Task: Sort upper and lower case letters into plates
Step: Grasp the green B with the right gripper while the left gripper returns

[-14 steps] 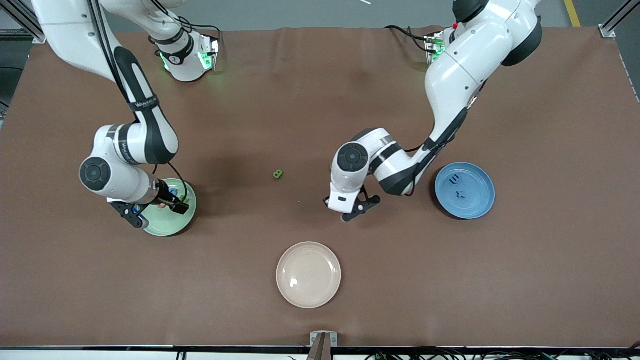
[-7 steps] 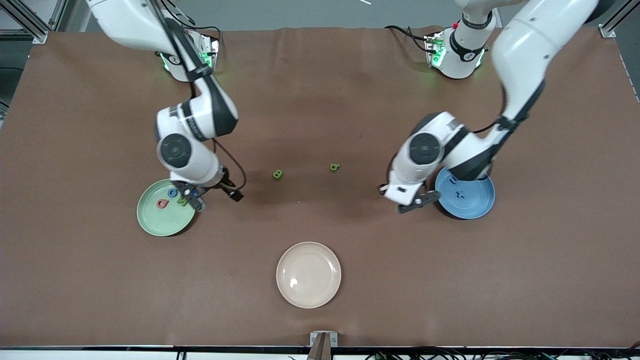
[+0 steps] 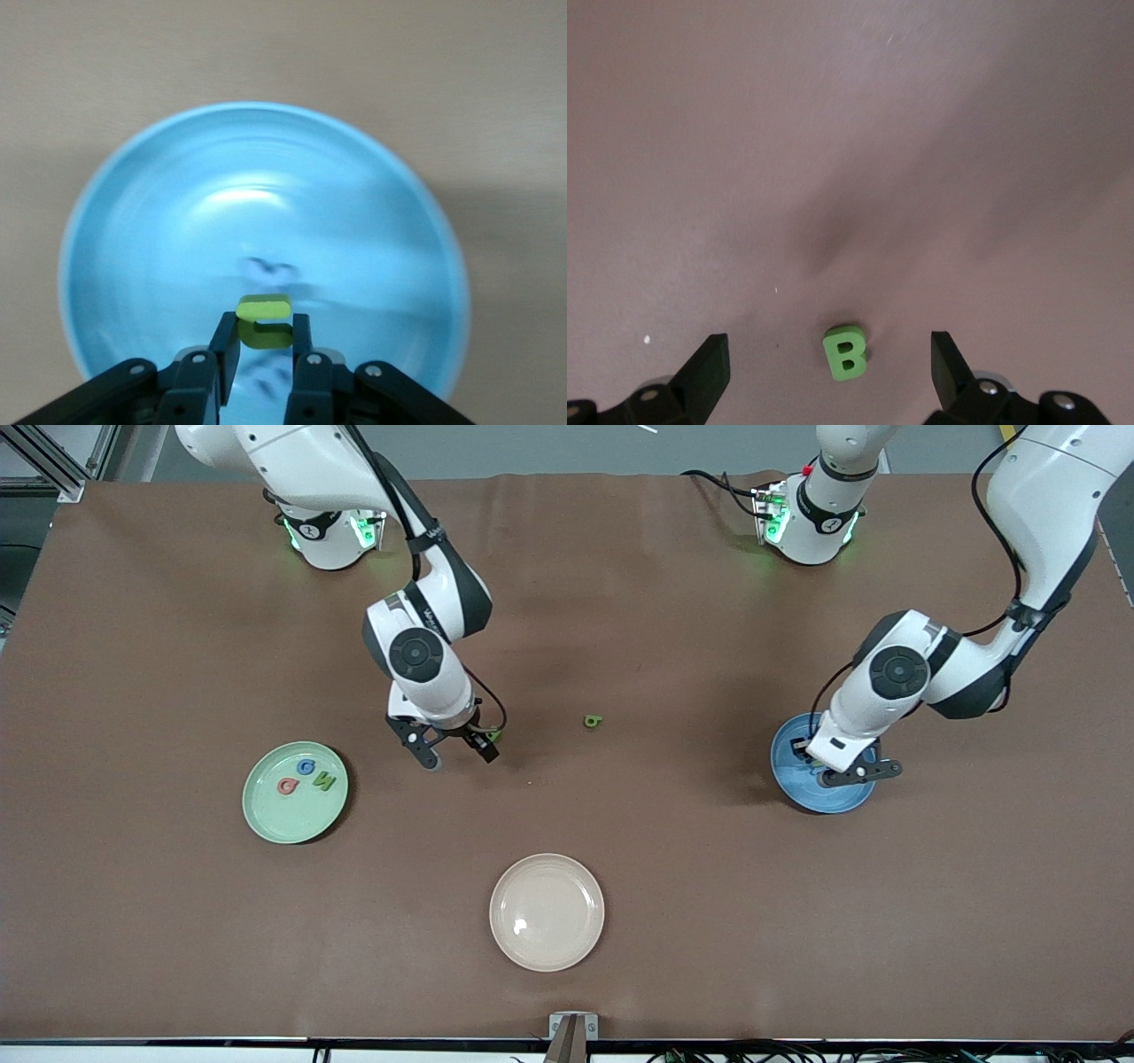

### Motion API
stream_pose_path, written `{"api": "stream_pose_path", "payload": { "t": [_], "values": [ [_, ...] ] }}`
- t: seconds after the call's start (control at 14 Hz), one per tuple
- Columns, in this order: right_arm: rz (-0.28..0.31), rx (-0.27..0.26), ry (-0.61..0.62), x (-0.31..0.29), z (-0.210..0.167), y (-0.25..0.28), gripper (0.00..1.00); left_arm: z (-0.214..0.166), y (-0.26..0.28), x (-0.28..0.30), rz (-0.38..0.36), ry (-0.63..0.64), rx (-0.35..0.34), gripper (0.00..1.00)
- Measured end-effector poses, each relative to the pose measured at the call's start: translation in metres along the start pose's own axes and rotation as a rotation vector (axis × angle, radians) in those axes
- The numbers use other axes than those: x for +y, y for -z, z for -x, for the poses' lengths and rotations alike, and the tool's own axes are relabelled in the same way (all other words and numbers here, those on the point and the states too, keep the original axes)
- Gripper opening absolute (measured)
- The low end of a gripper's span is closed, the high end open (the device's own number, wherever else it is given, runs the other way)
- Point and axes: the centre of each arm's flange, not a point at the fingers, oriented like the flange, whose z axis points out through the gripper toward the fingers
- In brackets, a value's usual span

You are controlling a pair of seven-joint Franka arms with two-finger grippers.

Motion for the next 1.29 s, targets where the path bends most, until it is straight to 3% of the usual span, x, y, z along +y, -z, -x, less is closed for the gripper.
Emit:
{"api": "stream_pose_path", "payload": {
  "t": [0.21,0.64,0.71,0.79,0.93,1.0,1.14,1.21,1.29],
  "values": [
    [0.002,0.015,0.091,-0.002,0.025,-0.029,1.00,-0.003,-0.005,-0.029,-0.004,-0.049,-0.005,0.28],
    [0.019,0.018,0.189,0.000,0.025,-0.038,0.97,0.002,-0.015,-0.027,0.016,-0.064,-0.029,0.28],
    [0.020,0.018,0.192,0.000,0.025,-0.038,0.90,0.003,-0.017,-0.026,0.021,-0.065,-0.034,0.28],
    [0.021,0.018,0.192,0.001,0.025,-0.039,0.90,0.003,-0.019,-0.025,0.025,-0.065,-0.038,0.28],
    [0.018,0.019,0.191,0.003,0.025,-0.042,0.74,0.004,-0.020,-0.025,0.028,-0.065,-0.040,0.28],
    [0.014,0.021,0.191,0.006,0.024,-0.044,0.74,0.004,-0.020,-0.025,0.028,-0.065,-0.040,0.28],
    [-0.001,0.026,0.192,0.007,0.025,-0.046,0.60,0.002,-0.019,-0.025,0.028,-0.065,-0.035,0.32],
    [-0.002,0.026,0.191,0.007,0.025,-0.045,0.59,0.001,-0.017,-0.024,0.028,-0.067,-0.032,0.38],
    [-0.004,0.026,0.189,0.007,0.025,-0.044,0.49,0.000,-0.011,-0.018,0.028,-0.076,-0.028,0.47]
  ]
}}
